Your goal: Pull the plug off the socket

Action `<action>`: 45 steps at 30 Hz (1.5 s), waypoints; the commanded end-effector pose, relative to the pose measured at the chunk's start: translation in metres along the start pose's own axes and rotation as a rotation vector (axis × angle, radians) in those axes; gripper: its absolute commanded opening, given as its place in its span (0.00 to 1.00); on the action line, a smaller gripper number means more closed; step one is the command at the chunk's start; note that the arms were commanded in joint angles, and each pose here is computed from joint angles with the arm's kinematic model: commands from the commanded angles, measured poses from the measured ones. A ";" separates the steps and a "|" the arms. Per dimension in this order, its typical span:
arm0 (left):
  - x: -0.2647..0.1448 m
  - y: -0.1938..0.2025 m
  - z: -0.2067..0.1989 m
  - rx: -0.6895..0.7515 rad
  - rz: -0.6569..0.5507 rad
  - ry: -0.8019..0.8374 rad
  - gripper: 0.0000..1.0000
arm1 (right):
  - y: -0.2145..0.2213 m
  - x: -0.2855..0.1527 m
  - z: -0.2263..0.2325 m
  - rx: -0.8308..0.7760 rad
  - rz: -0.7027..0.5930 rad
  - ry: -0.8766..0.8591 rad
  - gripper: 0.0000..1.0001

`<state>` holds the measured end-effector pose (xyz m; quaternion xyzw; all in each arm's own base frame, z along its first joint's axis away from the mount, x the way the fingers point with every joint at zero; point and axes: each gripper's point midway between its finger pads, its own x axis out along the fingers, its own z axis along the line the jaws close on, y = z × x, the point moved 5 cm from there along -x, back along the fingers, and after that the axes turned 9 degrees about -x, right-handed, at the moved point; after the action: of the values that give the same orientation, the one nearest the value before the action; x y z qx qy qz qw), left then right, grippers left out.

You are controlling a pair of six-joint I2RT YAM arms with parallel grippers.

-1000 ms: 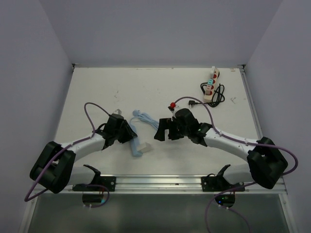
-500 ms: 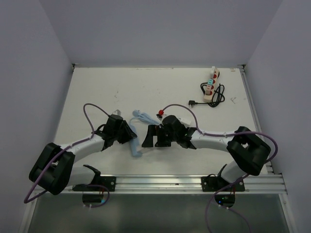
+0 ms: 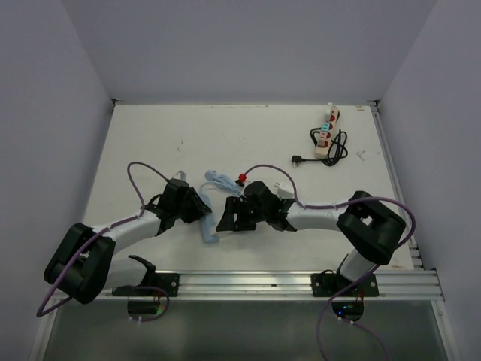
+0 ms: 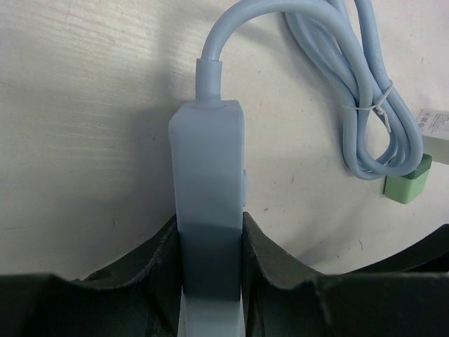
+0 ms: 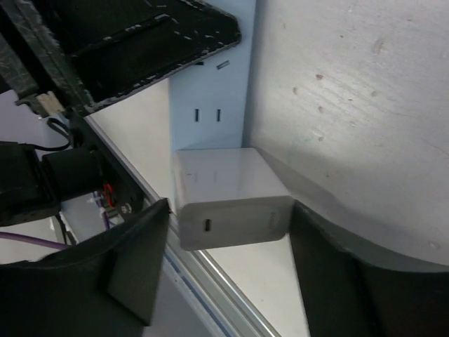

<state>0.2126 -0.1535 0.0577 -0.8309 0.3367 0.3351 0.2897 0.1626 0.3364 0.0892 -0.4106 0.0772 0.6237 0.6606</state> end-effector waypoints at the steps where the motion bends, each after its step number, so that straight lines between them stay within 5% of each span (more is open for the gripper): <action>1: 0.000 0.014 0.021 -0.015 0.053 -0.063 0.00 | -0.014 0.002 0.019 -0.013 -0.038 -0.068 0.63; 3: -0.001 0.014 0.020 -0.019 0.053 -0.054 0.00 | -0.015 0.002 0.018 -0.018 -0.038 -0.060 0.48; 10: -0.004 0.018 0.017 -0.023 0.080 -0.024 0.34 | -0.019 -0.002 0.013 -0.063 -0.037 0.007 0.10; 15: -0.006 0.024 0.017 -0.021 0.123 -0.002 0.59 | -0.025 -0.004 0.012 -0.106 -0.043 0.044 0.00; 22: -0.011 0.033 0.021 -0.012 0.171 0.007 0.63 | -0.026 -0.001 0.010 -0.133 -0.028 0.066 0.00; 26: -0.011 0.036 0.026 -0.017 0.174 -0.004 0.58 | -0.030 -0.001 0.011 -0.154 -0.024 0.069 0.00; 32: -0.006 0.038 0.030 -0.031 0.187 -0.017 0.36 | -0.032 0.001 0.014 -0.162 -0.015 0.062 0.00; 38: -0.004 0.037 0.037 -0.028 0.167 -0.053 0.01 | -0.030 0.000 0.014 -0.159 -0.004 0.057 0.00; 45: -0.003 0.041 0.049 -0.041 0.159 -0.098 0.00 | -0.035 -0.011 0.009 -0.126 -0.038 0.055 0.00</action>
<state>0.1910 -0.1614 0.0544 -0.8288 0.3887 0.3254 0.2368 0.1776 0.3343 0.0972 -0.4748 0.0864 0.6165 0.6221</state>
